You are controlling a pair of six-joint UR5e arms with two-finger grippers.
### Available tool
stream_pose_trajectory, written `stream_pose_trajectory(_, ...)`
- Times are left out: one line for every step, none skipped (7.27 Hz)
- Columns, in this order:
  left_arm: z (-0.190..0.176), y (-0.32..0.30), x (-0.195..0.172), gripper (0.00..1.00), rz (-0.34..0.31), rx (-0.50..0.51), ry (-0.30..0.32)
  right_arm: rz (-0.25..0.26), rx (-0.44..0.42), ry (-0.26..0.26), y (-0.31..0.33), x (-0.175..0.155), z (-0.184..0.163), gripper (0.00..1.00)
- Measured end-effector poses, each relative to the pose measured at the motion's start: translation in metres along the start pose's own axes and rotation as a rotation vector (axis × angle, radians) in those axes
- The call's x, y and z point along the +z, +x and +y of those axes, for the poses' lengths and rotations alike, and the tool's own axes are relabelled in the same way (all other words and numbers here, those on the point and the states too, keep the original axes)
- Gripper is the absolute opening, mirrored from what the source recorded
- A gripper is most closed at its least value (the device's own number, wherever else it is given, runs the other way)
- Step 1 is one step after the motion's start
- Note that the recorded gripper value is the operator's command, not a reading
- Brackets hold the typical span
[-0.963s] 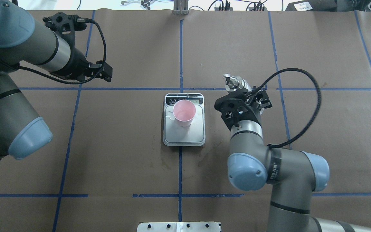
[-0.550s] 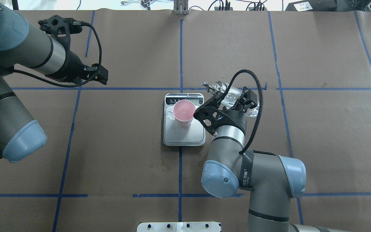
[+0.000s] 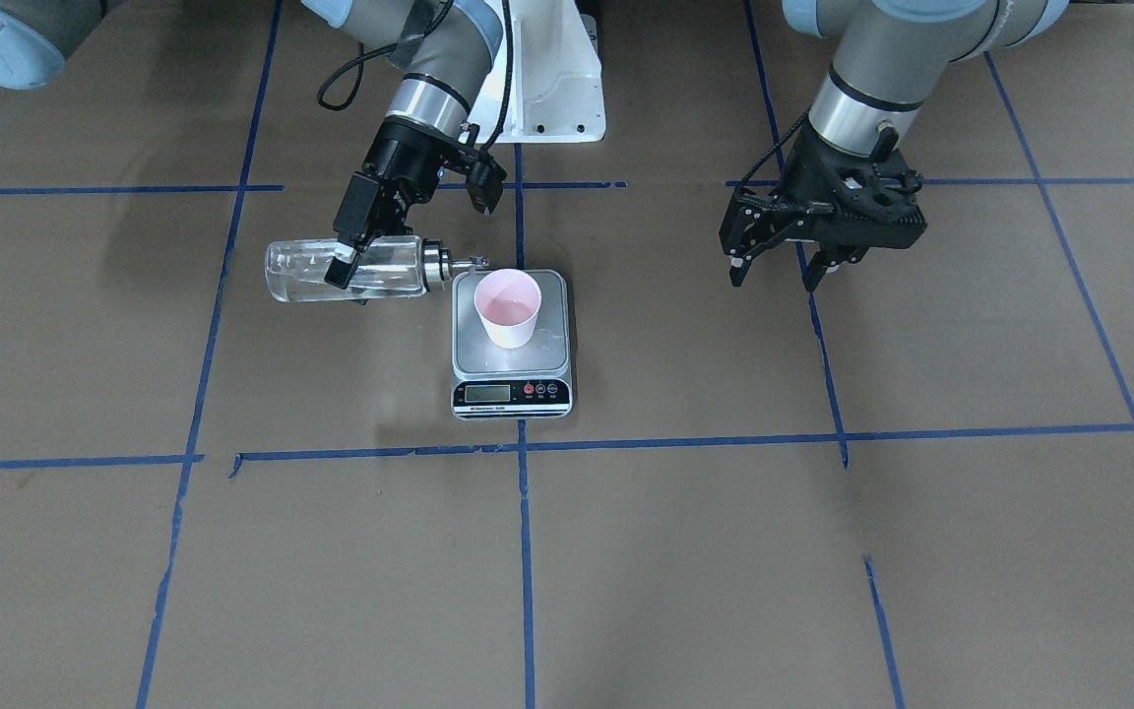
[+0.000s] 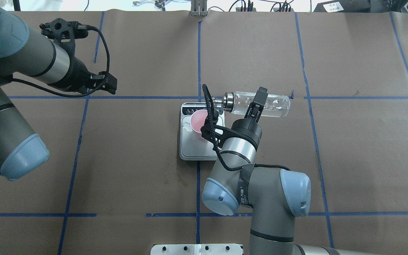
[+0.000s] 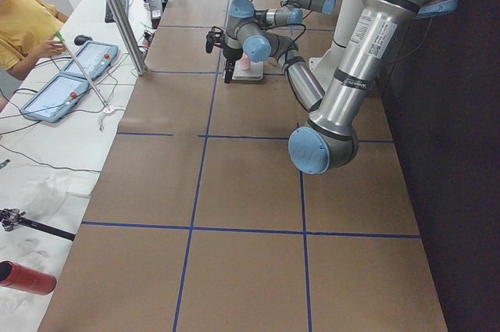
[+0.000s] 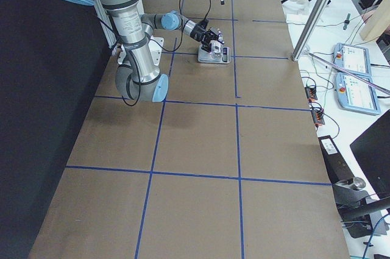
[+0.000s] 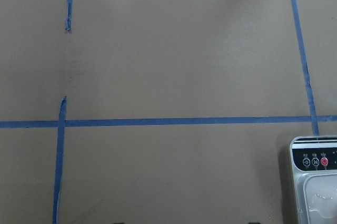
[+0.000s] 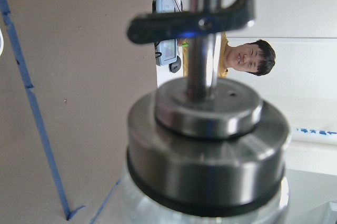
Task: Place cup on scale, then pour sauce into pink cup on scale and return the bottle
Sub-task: 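Tilt the bottle spout down over the pink cup with the right gripper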
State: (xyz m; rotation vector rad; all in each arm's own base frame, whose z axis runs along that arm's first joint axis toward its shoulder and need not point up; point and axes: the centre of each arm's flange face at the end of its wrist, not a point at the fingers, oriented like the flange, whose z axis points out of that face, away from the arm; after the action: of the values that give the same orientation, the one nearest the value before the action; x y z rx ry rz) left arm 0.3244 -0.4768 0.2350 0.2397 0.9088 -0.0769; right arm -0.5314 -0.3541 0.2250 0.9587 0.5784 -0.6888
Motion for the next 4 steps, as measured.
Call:
stream_pose_trajectory(0.0002, 0.0004, -0.0003, 0.83, 0.001, -0.001, -0.001, 0.034, -0.093, -0.001, 0.0025, -0.0017, -0.0018, 0.00)
stream_pose_trajectory(0.0005, 0.0007, -0.0005, 0.83, 0.003, -0.002, -0.002, 0.059, -0.177, 0.000, 0.0044, -0.0023, -0.0026, 0.00)
stream_pose_trajectory(0.0006, 0.0009, -0.0006, 0.83, 0.004, -0.004, -0.003, 0.081, -0.260, 0.003, 0.0054, -0.0024, -0.0030, 0.00)
stream_pose_trajectory(0.0008, 0.0013, -0.0006, 0.83, 0.005, -0.005, -0.004, 0.097, -0.318, 0.006, 0.0062, -0.0027, -0.0036, 0.00)
